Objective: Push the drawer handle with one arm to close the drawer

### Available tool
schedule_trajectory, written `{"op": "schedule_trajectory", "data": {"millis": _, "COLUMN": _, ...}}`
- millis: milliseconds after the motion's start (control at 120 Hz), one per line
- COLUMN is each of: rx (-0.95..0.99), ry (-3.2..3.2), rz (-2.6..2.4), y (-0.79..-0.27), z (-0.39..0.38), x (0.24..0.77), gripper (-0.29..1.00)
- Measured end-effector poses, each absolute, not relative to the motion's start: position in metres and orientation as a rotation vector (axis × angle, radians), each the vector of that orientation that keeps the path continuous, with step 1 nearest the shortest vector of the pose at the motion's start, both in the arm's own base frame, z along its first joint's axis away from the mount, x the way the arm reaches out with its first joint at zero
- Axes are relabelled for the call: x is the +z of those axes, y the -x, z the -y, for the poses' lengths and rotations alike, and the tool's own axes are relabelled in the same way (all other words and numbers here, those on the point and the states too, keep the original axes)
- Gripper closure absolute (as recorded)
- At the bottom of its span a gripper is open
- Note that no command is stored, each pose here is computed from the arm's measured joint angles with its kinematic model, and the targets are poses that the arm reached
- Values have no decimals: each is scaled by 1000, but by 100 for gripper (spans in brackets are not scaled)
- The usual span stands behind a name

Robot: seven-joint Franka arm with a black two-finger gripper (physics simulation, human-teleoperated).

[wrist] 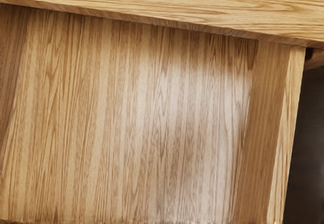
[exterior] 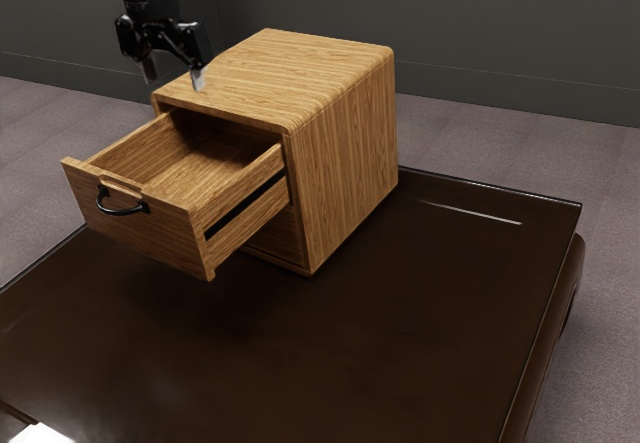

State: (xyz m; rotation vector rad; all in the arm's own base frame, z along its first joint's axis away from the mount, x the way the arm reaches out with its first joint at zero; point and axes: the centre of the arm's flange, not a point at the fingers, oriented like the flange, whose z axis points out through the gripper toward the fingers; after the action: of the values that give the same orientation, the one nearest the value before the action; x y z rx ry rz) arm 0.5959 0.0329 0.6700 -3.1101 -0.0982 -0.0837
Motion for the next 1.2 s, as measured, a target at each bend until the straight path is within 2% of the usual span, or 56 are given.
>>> {"op": "schedule_trajectory", "data": {"millis": 133, "rx": -54, "ry": 3110, "rz": 99, "y": -591, "z": -33, "x": 675, "gripper": 0}}
{"op": "schedule_trajectory", "data": {"millis": 200, "rx": -306, "ry": 3152, "rz": 72, "y": -528, "z": -25, "x": 768, "gripper": 0}}
{"op": "schedule_trajectory", "data": {"millis": 242, "rx": -364, "ry": 3190, "rz": 61, "y": -490, "z": -23, "x": 802, "gripper": 0}}
{"op": "schedule_trajectory", "data": {"millis": 367, "rx": -185, "ry": 3196, "rz": 1, "y": -456, "z": 25, "x": 798, "gripper": 0}}
{"op": "schedule_trajectory", "data": {"millis": 450, "rx": -130, "ry": 3155, "rz": -15, "y": -426, "z": 51, "x": 798, "gripper": 0}}
{"op": "schedule_trajectory", "data": {"millis": 558, "rx": -50, "ry": 3079, "rz": 24, "y": -324, "z": 66, "x": 742, "gripper": 0}}
{"op": "schedule_trajectory", "data": {"millis": 617, "rx": -18, "ry": 3056, "rz": 58, "y": -290, "z": 66, "x": 702, "gripper": 0}}
{"op": "schedule_trajectory", "data": {"millis": 725, "rx": 48, "ry": 3060, "rz": 134, "y": -261, "z": 47, "x": 628, "gripper": 0}}
{"op": "schedule_trajectory", "data": {"millis": 817, "rx": 46, "ry": 3088, "rz": 173, "y": -255, "z": 30, "x": 586, "gripper": 1}}
{"op": "schedule_trajectory", "data": {"millis": 867, "rx": 21, "ry": 3092, "rz": 168, "y": -257, "z": 27, "x": 575, "gripper": 7}}
{"op": "schedule_trajectory", "data": {"millis": 1050, "rx": -81, "ry": 3072, "rz": 112, "y": -269, "z": 18, "x": 563, "gripper": 49}}
{"op": "schedule_trajectory", "data": {"millis": 1200, "rx": -115, "ry": 3078, "rz": 93, "y": -284, "z": -10, "x": 553, "gripper": 66}}
